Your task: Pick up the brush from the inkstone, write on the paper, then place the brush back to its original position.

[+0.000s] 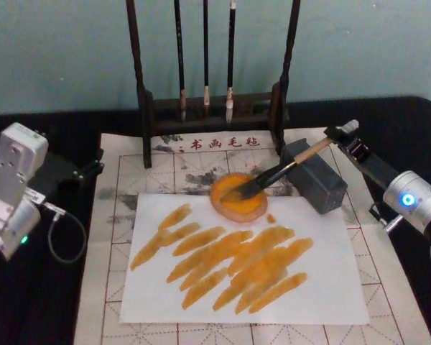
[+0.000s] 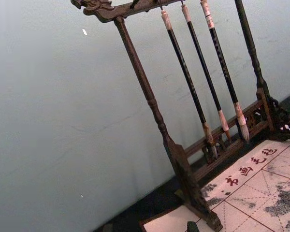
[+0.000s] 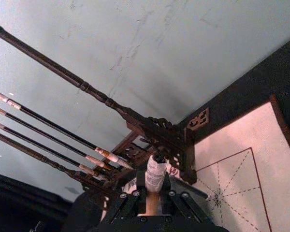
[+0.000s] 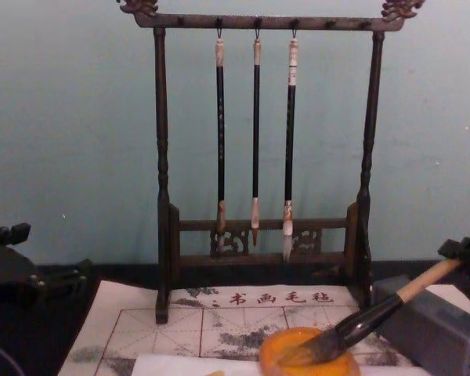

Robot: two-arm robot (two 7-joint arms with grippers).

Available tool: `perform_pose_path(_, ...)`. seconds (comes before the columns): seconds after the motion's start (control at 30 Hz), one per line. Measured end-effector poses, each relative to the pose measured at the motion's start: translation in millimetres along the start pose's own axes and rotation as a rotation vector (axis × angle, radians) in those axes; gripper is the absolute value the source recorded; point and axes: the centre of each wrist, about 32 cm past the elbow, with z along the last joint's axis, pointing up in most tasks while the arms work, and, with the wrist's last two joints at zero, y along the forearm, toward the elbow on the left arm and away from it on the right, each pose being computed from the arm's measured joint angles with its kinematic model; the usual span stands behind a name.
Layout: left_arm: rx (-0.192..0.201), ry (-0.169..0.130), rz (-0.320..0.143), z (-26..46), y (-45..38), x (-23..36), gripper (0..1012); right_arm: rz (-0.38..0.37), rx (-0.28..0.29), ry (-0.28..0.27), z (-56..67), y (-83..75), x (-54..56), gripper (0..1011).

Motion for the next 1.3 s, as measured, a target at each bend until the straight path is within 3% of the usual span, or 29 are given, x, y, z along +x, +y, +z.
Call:
perform_pose_path(0.2, 0.000, 0.000, 0.000, 0.0, 0.0, 0.0, 1001, 0.000, 0.000, -0.001, 0.0, -0.2, 0.1, 182)
perform_pose_path(0.3, 0.000, 0.000, 0.000, 0.0, 0.0, 0.0, 1001, -0.002, -0.002, -0.002, -0.2, -0.4, 0.3, 235)
perform_pose_path(0.93, 0.000, 0.000, 0.000, 0.0, 0.0, 0.0, 1001, 0.000, 0.000, -0.002, -0.2, -0.3, 0.0, 844)
perform_pose_path(1.13, 0.000, 0.000, 0.000, 0.0, 0.0, 0.0, 1001, 0.000, 0.001, -0.002, -0.2, -0.3, 0.0, 992)
perform_pose_path(1.3, 0.000, 0.000, 0.000, 0.0, 0.0, 0.0, 1001, 0.000, 0.001, -0.002, -0.1, -0.3, -0.1, 1000)
